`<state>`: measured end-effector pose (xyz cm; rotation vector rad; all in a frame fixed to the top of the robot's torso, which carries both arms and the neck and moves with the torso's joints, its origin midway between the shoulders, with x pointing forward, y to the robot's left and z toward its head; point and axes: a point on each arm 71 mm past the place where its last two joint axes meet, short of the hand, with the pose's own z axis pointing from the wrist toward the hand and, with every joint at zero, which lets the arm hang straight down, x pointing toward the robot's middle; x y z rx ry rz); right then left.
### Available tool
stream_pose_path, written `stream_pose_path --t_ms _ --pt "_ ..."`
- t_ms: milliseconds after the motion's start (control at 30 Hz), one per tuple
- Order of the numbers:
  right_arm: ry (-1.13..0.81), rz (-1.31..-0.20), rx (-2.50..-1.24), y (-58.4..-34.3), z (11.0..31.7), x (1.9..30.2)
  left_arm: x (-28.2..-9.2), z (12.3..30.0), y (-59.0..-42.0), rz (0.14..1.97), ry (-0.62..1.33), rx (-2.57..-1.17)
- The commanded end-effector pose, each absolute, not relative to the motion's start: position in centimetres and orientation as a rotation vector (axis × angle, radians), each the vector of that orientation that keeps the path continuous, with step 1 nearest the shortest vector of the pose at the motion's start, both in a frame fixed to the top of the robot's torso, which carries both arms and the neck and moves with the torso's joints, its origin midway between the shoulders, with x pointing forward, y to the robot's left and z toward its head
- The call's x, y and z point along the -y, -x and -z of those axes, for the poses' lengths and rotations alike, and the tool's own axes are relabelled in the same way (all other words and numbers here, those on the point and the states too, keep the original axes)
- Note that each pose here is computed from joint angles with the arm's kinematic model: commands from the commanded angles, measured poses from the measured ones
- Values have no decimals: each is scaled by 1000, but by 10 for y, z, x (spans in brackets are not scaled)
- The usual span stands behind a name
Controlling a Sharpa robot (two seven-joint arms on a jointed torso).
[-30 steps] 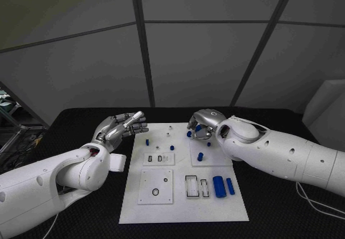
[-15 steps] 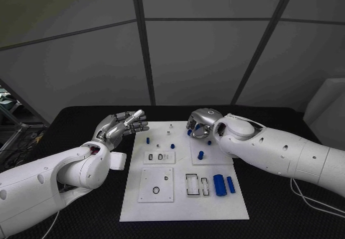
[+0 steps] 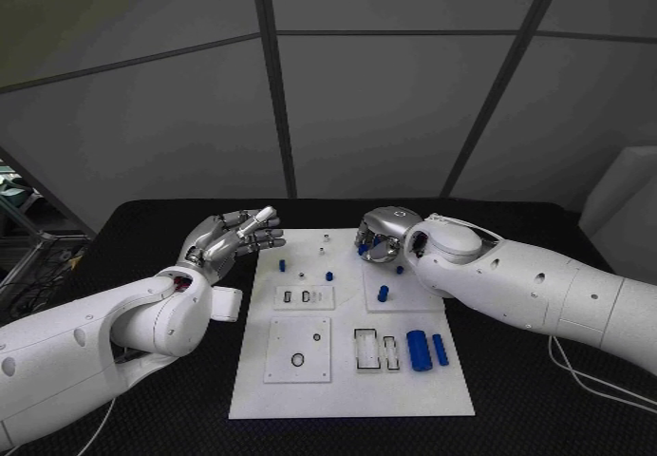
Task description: Assemble the parts on the task board
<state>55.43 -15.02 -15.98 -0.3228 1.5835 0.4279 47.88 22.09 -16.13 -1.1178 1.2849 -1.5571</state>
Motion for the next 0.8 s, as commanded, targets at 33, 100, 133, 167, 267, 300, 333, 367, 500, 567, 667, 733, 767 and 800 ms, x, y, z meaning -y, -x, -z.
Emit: stream_pose_path --t_ms 33,100,133,167,267,300,333,367,500,567,667,733,767,800 --pt "329 -421 -1606 -555 161 150 -219 159 -479 1573 1102 -1286" --pt "322 -422 -1594 -555 160 150 -220 159 -479 1573 1103 -1286" --pt "316 -425 -1582 -555 159 150 -220 159 -479 1572 1103 -1286" --pt "313 -426 -1575 -554 158 150 -220 159 -479 1572 1103 -1286" --pt "296 -445 -1522 -553 154 150 -220 159 -479 1571 1103 -1286" --pt "291 -453 -1503 -552 152 150 -220 159 -479 1571 1103 -1286" --pt "286 -462 -1484 -551 150 149 -221 159 -479 1571 1103 -1285" --pt "280 -472 -1467 -550 148 149 -221 159 -479 1570 1103 -1285" --pt "257 -509 -1428 -546 144 146 -221 159 -479 1568 1103 -1284" --pt "250 -521 -1417 -546 143 144 -222 159 -479 1568 1103 -1284" --pt "241 -530 -1405 -546 142 140 -222 159 -479 1568 1104 -1284" --pt "235 -533 -1398 -548 142 136 -222 159 -479 1567 1103 -1284" --pt "233 -533 -1396 -549 142 135 -222 159 -479 1567 1103 -1283" --pt "232 -534 -1394 -550 142 133 -222 159 -479 1567 1103 -1283"
